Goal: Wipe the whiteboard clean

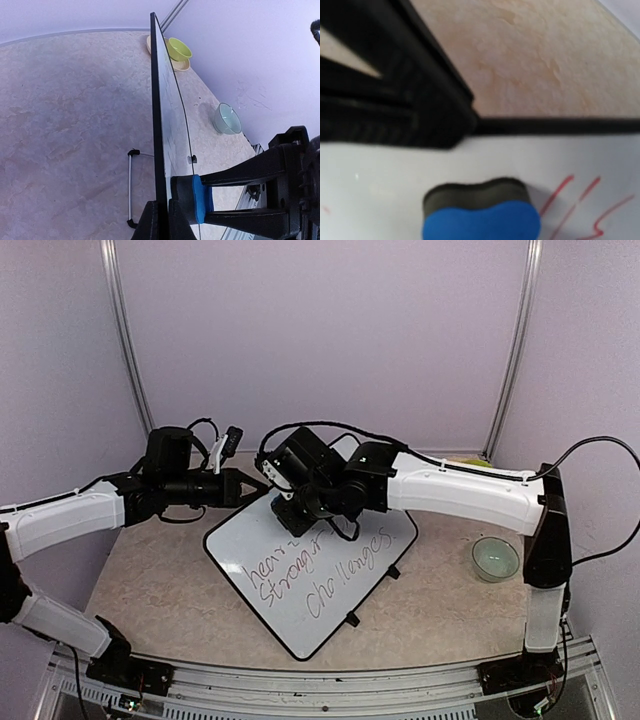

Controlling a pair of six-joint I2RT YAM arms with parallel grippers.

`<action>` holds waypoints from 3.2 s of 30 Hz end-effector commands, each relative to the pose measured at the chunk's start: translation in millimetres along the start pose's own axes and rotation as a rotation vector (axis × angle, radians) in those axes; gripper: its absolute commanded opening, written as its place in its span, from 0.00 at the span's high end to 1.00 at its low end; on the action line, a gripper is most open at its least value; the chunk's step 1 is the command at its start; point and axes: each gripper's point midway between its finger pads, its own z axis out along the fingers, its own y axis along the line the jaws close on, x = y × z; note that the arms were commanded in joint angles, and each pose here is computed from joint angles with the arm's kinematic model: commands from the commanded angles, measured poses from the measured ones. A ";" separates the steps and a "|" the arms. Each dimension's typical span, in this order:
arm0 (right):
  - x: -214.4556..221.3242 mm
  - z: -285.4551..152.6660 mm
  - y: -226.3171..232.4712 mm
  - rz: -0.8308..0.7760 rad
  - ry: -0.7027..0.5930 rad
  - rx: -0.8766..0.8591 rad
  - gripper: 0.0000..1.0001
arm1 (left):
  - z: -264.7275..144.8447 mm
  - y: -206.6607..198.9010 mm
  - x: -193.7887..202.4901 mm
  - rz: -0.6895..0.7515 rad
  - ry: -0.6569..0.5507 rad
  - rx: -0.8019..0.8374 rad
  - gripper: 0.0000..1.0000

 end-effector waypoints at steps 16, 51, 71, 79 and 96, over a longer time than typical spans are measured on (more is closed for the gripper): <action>44.4 10.6 16.4 -0.047 0.091 -0.019 0.76 | 2.8 -17.0 4.1 0.024 0.003 0.061 1.00; 7.8 -3.8 118.3 -0.144 -0.012 -0.230 0.75 | 3.5 -5.0 4.3 0.011 -0.001 0.025 1.00; 44.9 7.7 125.7 -0.330 0.088 0.106 0.75 | 6.5 5.5 6.2 -0.013 0.010 -0.022 1.00; 77.3 -2.7 137.0 -0.339 0.125 0.043 0.75 | 8.0 8.5 8.0 -0.020 0.016 -0.028 1.00; 0.3 1.2 113.4 -0.281 -0.018 0.101 0.73 | 7.4 5.7 8.2 -0.003 0.014 -0.028 1.00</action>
